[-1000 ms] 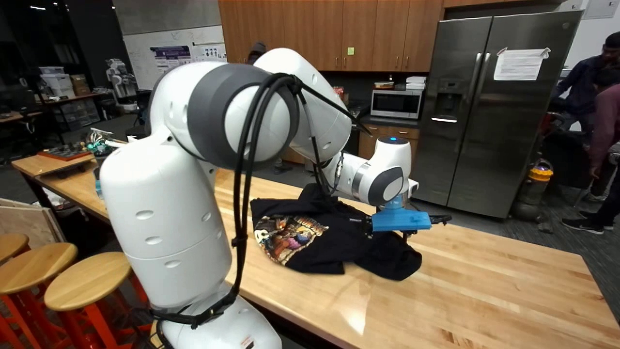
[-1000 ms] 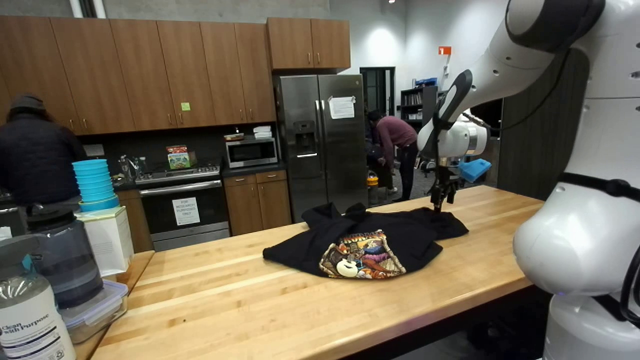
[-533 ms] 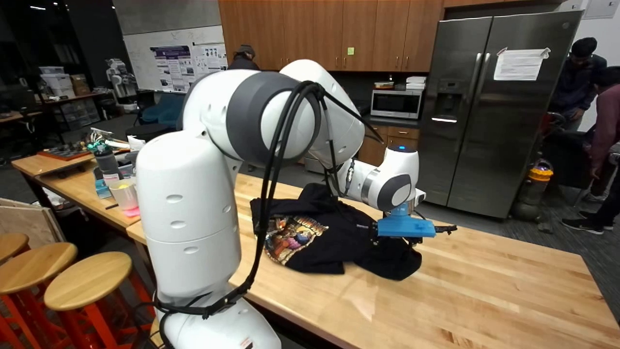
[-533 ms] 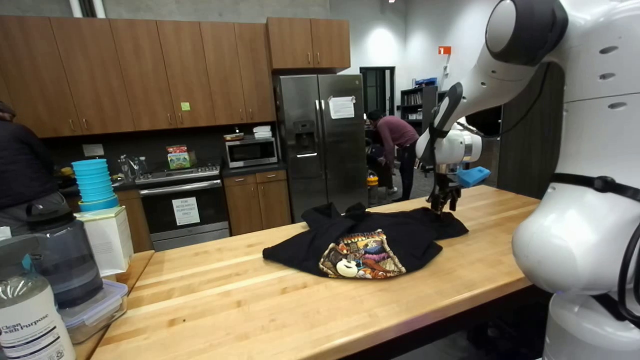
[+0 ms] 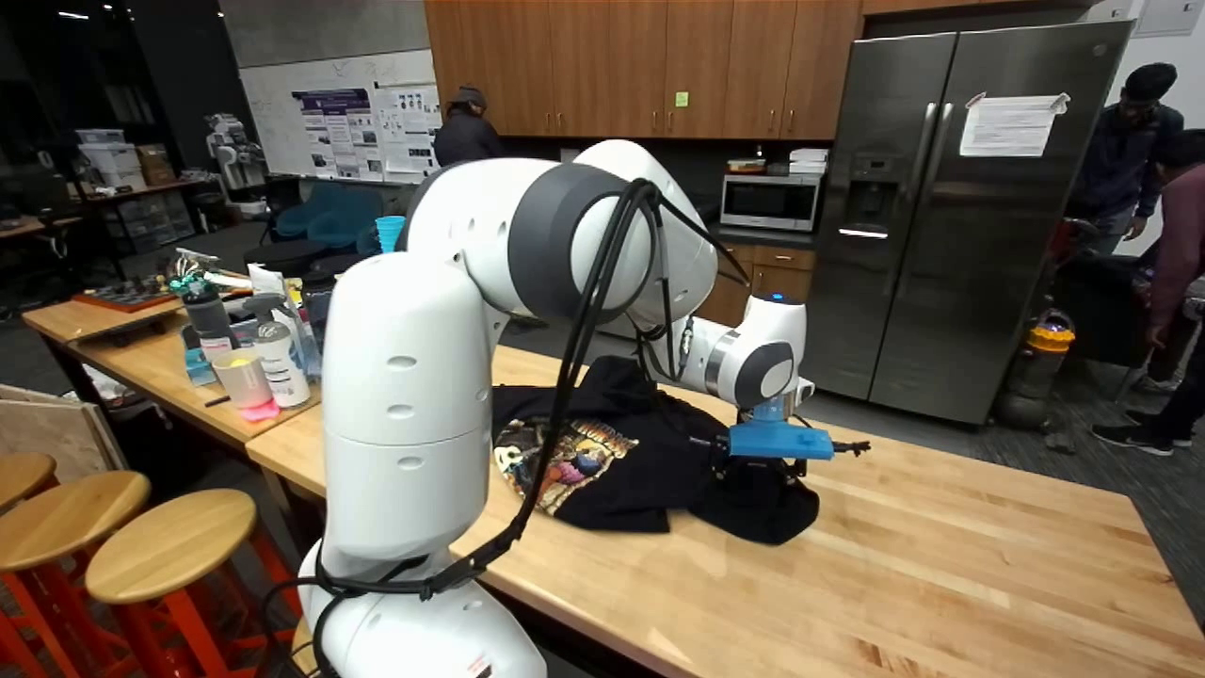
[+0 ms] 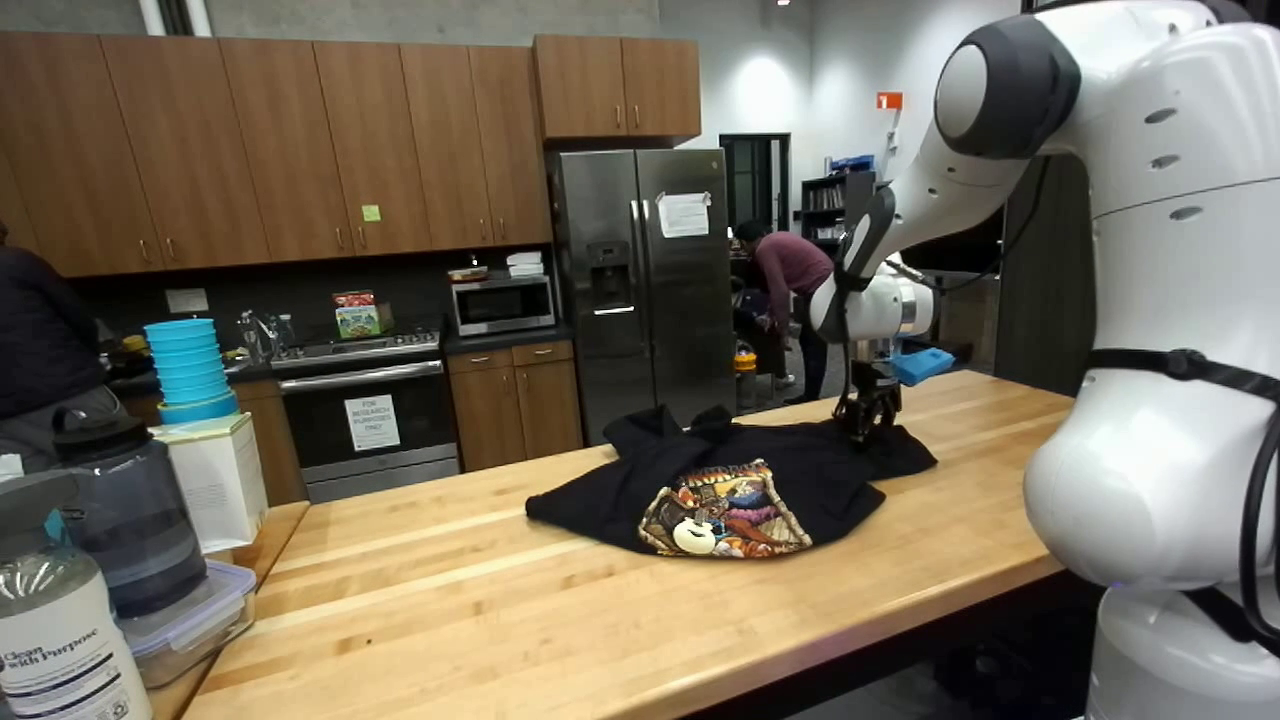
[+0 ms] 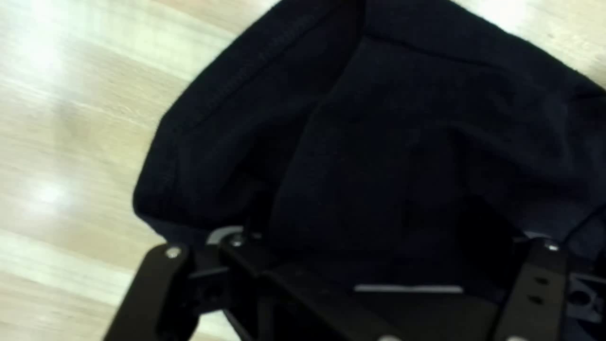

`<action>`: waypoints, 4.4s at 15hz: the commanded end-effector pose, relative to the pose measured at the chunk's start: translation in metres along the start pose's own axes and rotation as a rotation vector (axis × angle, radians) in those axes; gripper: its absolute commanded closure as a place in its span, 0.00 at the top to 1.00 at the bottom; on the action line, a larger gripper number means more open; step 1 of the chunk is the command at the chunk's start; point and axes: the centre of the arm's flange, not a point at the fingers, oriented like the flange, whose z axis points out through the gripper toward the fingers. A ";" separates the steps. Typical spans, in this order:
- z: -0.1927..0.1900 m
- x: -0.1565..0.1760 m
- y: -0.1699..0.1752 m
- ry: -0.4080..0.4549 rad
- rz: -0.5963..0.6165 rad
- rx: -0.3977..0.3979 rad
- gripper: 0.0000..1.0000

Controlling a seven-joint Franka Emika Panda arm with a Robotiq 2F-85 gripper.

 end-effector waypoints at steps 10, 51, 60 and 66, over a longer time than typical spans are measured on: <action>-0.047 0.035 -0.022 0.150 -0.159 0.011 0.21; -0.101 0.094 -0.585 0.124 -1.451 -0.287 0.66; -0.146 0.078 -0.609 0.229 -1.516 -0.354 1.00; -0.207 0.076 -0.595 0.353 -1.469 -0.446 1.00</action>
